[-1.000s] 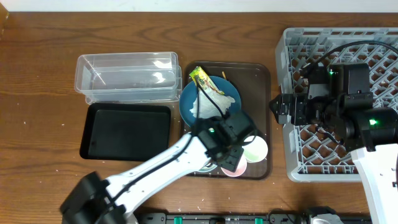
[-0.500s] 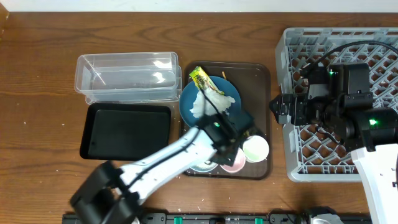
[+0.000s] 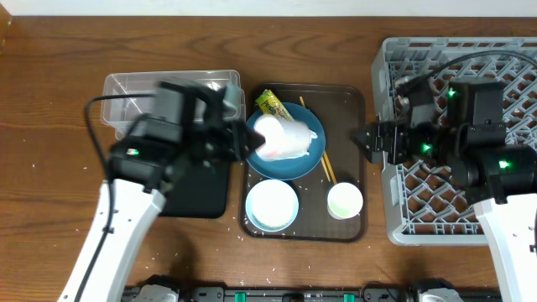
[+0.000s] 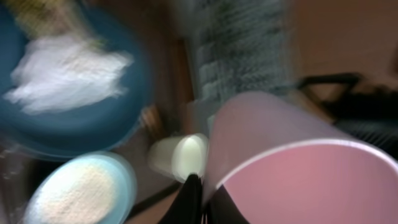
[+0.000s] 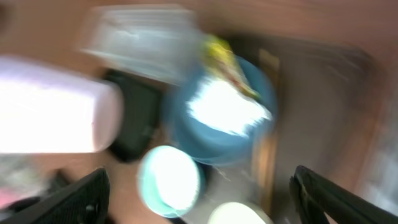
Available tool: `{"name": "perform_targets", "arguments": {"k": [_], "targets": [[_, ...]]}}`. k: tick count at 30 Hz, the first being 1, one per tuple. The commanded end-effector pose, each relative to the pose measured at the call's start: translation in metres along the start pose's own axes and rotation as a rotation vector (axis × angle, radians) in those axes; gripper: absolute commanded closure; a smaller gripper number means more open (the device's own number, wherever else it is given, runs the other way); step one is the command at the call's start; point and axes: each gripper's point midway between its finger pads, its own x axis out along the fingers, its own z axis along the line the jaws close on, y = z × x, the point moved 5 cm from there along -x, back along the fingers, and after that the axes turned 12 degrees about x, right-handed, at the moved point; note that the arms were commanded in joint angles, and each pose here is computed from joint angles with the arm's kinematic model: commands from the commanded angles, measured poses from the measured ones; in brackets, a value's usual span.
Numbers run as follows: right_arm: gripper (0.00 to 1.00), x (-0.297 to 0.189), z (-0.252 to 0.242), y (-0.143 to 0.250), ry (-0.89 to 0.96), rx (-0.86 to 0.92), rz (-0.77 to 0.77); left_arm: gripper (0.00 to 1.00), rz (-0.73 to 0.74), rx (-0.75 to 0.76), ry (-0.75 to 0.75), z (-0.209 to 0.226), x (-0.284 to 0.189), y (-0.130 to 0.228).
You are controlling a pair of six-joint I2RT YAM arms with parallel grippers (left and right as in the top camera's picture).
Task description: Sort waste into correct bins and load items into the dishwasher rack
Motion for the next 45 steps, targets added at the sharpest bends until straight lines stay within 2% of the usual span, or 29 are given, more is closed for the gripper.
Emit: {"name": "perform_targets", "arguments": {"k": [1, 3, 6, 19, 27, 30, 31, 32, 33, 35, 39, 41, 45], "targets": [[0.09, -0.016, 0.065, 0.003, -0.458, -0.166, 0.049, 0.94, 0.027, 0.015, 0.399, -0.038, -0.027, -0.009], [0.09, -0.018, 0.085, 0.004, -0.576, -0.253, 0.050, 0.94, 0.015, 0.019, 0.470, -0.043, -0.036, -0.015], [0.08, -0.015, 0.106, 0.008, -0.647, -0.344, 0.056, 0.94, 0.019, 0.047, 0.539, -0.052, -0.042, -0.019], [0.13, -0.008, 0.141, 0.001, -0.690, -0.462, -0.023, 0.94, 0.049, 0.071, 0.617, -0.061, -0.048, -0.017], [0.36, -0.007, 0.145, 0.006, -0.728, -0.457, 0.013, 0.94, 0.045, 0.071, 0.611, -0.060, -0.047, -0.017], [0.53, -0.006, 0.148, 0.009, -0.736, -0.462, 0.021, 0.93, 0.040, 0.070, 0.602, -0.059, -0.046, -0.018], [0.53, -0.006, 0.148, 0.009, -0.737, -0.462, 0.021, 0.90, 0.041, 0.069, 0.602, -0.059, -0.046, -0.018], [0.51, -0.006, 0.148, 0.009, -0.736, -0.463, 0.021, 0.79, 0.040, 0.070, 0.602, -0.059, -0.046, -0.018], [0.51, -0.007, 0.147, 0.008, -0.733, -0.462, 0.016, 0.51, 0.040, 0.070, 0.601, -0.059, -0.046, -0.018], [0.57, -0.008, 0.144, 0.004, -0.713, -0.458, -0.003, 0.37, 0.034, 0.072, 0.592, -0.058, -0.046, -0.018], [0.60, -0.022, 0.120, -0.014, -0.598, -0.411, -0.096, 0.27, 0.012, 0.067, 0.548, -0.054, -0.043, -0.021], [0.61, -0.035, 0.098, -0.023, -0.493, -0.351, -0.156, 0.25, 0.006, 0.073, 0.540, -0.053, -0.042, -0.022], [0.60, -0.065, 0.031, -0.032, -0.141, -0.099, -0.282, 0.25, 0.004, 0.071, 0.534, -0.052, -0.042, -0.022]]}}
